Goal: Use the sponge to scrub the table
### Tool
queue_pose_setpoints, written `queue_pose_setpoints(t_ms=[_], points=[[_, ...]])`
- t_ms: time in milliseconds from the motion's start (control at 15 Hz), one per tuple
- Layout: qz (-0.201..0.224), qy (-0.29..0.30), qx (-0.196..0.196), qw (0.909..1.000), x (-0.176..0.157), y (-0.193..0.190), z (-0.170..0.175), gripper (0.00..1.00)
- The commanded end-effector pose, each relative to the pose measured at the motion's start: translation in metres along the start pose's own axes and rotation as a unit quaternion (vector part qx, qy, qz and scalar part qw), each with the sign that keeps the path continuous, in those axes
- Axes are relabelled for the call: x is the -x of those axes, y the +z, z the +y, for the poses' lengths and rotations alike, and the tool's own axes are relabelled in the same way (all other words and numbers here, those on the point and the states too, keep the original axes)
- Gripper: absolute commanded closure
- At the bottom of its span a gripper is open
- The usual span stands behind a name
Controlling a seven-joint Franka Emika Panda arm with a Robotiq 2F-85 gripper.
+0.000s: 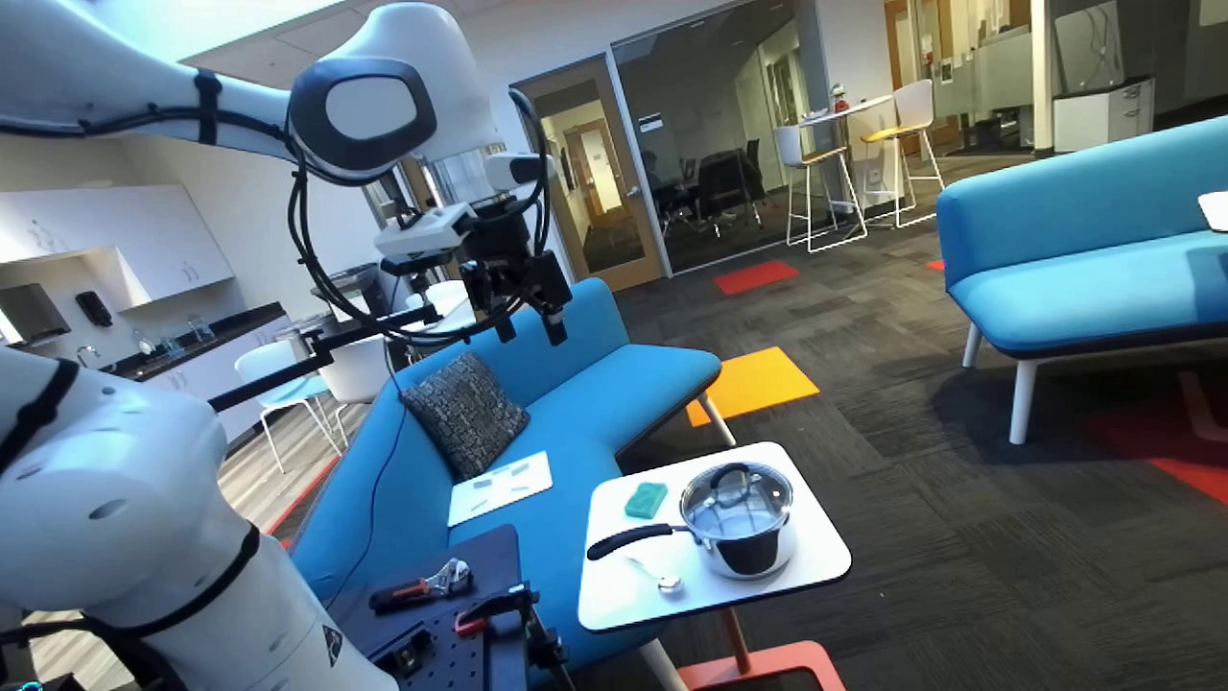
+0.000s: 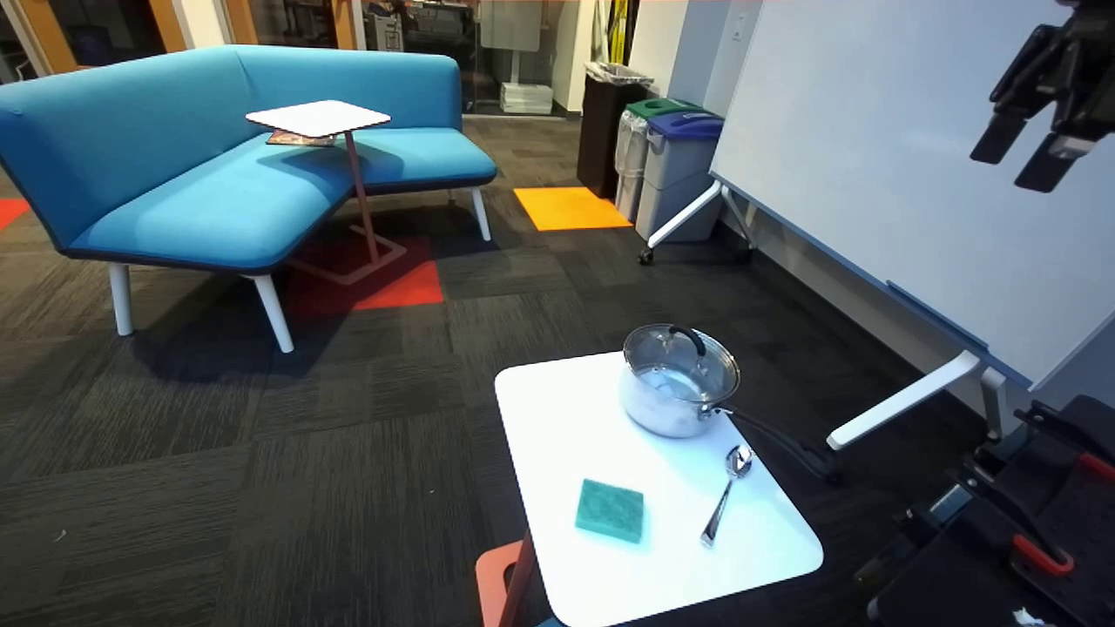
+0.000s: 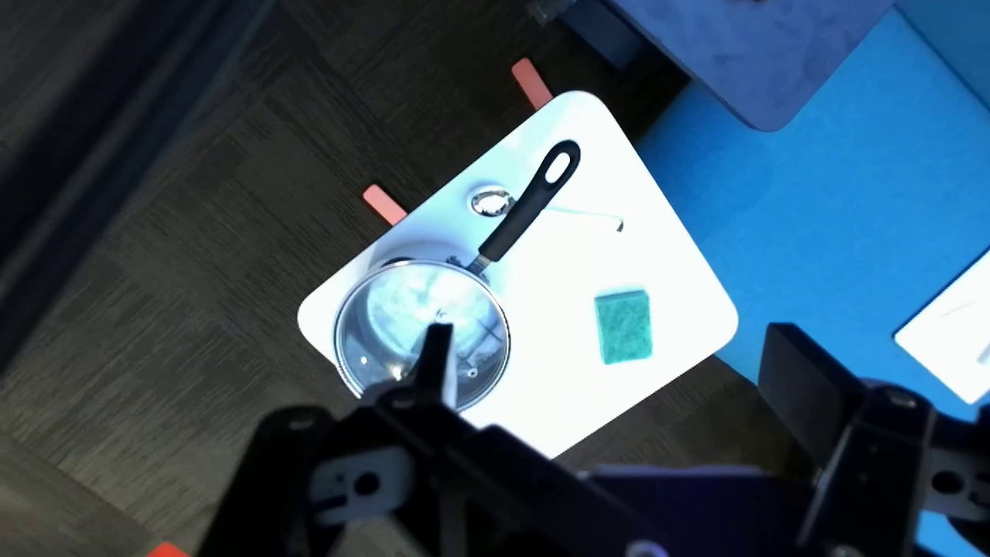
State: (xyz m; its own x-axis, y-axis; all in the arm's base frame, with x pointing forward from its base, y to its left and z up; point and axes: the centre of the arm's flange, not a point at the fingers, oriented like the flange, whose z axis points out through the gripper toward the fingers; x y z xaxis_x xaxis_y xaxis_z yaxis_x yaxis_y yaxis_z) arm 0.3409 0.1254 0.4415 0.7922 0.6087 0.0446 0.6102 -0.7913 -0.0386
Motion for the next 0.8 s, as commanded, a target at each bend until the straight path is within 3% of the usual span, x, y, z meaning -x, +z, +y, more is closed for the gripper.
queue_pose_setpoints(t_ms=[0, 200, 400, 733], points=[[0.034, -0.054, 0.019, 0.9978, -0.034, 0.042, -0.032, 0.00], [0.055, -0.100, 0.012, 0.9933, -0.065, 0.085, -0.072, 0.00], [0.062, -0.131, -0.038, 0.9888, -0.099, 0.139, -0.106, 0.00], [0.058, -0.125, -0.087, 0.9866, -0.143, 0.226, -0.112, 0.00]])
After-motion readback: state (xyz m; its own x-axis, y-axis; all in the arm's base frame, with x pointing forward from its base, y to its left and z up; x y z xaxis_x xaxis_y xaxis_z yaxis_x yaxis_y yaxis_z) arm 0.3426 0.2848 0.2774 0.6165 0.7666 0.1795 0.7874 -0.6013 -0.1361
